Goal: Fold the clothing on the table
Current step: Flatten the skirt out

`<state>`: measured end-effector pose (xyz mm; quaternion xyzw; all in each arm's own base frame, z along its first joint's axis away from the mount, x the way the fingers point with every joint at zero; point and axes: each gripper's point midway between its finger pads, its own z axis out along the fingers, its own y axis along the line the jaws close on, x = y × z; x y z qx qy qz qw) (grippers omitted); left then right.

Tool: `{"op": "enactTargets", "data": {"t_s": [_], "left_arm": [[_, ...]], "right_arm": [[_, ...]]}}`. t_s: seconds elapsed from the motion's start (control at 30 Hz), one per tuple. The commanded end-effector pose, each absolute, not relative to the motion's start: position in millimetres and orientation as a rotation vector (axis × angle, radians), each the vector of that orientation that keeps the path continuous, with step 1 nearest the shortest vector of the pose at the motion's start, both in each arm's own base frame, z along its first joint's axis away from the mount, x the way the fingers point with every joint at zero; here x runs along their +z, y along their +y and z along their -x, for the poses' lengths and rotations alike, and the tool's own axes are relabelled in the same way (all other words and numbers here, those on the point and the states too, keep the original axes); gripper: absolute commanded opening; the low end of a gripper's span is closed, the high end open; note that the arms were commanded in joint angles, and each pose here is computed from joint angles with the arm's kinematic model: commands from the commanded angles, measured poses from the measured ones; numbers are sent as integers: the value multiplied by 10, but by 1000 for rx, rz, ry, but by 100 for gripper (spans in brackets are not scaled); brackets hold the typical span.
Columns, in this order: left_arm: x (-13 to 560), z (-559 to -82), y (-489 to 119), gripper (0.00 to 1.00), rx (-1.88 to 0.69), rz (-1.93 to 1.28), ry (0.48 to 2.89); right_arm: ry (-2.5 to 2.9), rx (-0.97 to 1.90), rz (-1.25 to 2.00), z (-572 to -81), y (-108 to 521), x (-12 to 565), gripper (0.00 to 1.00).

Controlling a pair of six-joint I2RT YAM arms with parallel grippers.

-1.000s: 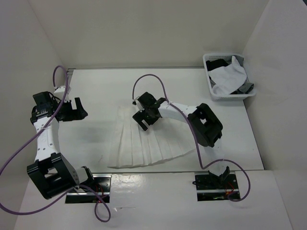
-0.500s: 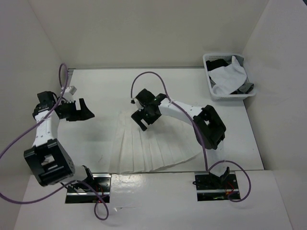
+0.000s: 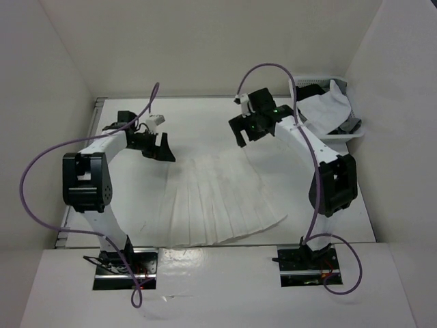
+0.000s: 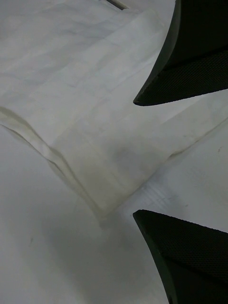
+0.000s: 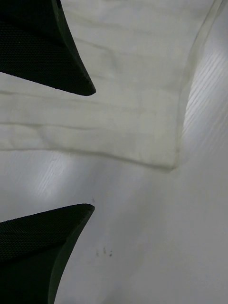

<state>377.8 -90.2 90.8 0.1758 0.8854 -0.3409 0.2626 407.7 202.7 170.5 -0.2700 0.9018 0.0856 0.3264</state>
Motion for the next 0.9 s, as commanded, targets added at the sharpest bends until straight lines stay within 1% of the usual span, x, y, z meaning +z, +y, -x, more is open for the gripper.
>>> {"op": "enactTargets", "data": {"t_s": [0.0, 0.13, 0.27, 0.33, 0.37, 0.57, 0.63, 0.7, 0.87], "left_arm": [[730, -4168, -921, 95, -870, -492, 2386], [532, -4321, -915, 88, -894, -467, 2426], [431, -4351, -870, 86, -857, -459, 2447], [388, -4343, -873, 82, -864, -455, 2456], [340, -4303, -885, 76, -885, -459, 2470], [167, -4051, -915, 61, -959, -466, 2544], [106, -3934, -934, 58, -991, -452, 2571], [41, -3825, -937, 58, -1008, -449, 2598], [23, -3762, -979, 55, -1053, -416, 2604]], "right_arm": [[2375, 182, 694, -4013, 1704, 1693, 98], [2383, 223, 628, -4012, 1429, 1736, 98], [2402, 220, 612, -3962, 1285, 1681, 98], [2404, 215, 599, -3976, 1242, 1659, 98], [2406, 204, 595, -3981, 1227, 1657, 98], [2400, 195, 571, -4050, 1165, 1672, 98], [2400, 195, 571, -4050, 1165, 1672, 98], [2400, 195, 571, -4050, 1165, 1672, 98], [2412, 211, 565, -4072, 1191, 1604, 98]]}}
